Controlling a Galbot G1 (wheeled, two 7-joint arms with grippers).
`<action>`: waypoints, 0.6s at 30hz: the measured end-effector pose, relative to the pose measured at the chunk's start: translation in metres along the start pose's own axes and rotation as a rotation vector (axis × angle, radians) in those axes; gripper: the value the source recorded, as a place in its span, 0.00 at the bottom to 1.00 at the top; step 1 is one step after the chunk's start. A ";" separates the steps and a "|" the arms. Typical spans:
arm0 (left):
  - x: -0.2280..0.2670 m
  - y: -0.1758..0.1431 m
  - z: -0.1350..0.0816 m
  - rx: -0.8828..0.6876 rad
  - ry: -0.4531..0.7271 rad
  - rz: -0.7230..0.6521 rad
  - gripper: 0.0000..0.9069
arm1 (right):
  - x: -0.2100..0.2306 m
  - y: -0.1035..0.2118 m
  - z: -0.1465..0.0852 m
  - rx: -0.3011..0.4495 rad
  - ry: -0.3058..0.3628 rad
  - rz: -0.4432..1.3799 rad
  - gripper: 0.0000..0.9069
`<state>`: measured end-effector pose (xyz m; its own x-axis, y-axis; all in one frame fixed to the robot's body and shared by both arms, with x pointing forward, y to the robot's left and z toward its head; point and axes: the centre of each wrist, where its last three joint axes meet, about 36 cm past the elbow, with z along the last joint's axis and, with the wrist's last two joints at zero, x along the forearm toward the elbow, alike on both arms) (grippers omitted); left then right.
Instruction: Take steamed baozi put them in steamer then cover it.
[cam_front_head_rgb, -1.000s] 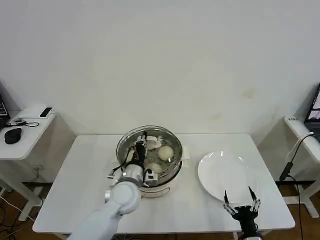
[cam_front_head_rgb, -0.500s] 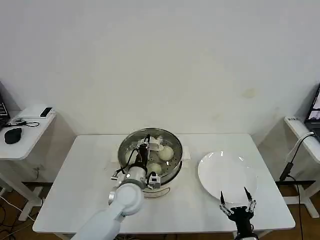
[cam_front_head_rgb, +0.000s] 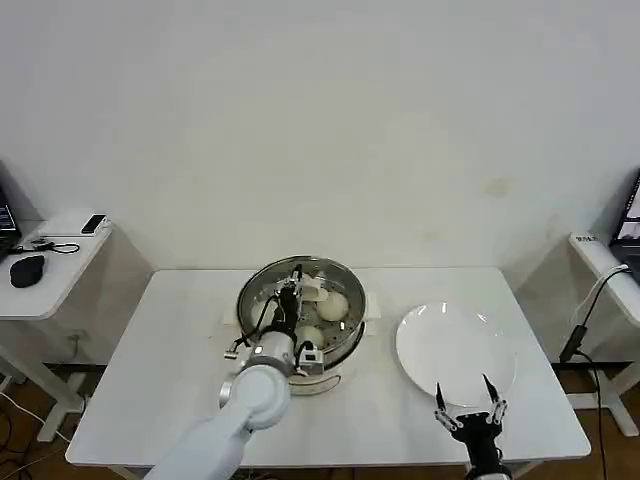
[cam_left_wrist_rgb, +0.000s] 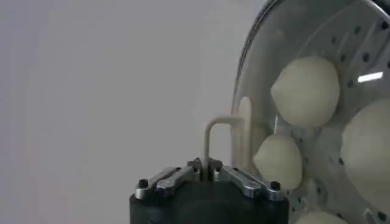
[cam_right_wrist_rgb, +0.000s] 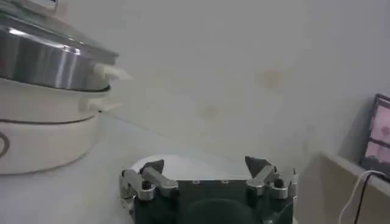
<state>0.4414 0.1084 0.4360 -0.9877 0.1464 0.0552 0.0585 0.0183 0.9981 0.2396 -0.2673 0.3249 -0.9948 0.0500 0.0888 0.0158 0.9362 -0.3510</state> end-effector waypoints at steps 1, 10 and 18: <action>0.001 0.000 0.001 0.002 0.001 0.000 1.00 | 0.000 0.000 0.000 0.000 0.001 -0.001 1.00; 0.015 0.007 0.011 0.021 -0.002 -0.010 1.00 | 0.001 0.003 0.000 0.002 0.005 -0.006 1.00; 0.044 0.009 0.020 0.034 -0.023 -0.026 1.00 | 0.001 0.008 -0.001 -0.004 0.009 -0.015 1.00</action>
<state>0.4017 0.1345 0.4474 -0.9853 0.1681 0.0287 0.0386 0.0558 0.9977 0.2391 -0.2598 0.3229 -0.9939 0.0397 0.1027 0.0018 0.9385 -0.3454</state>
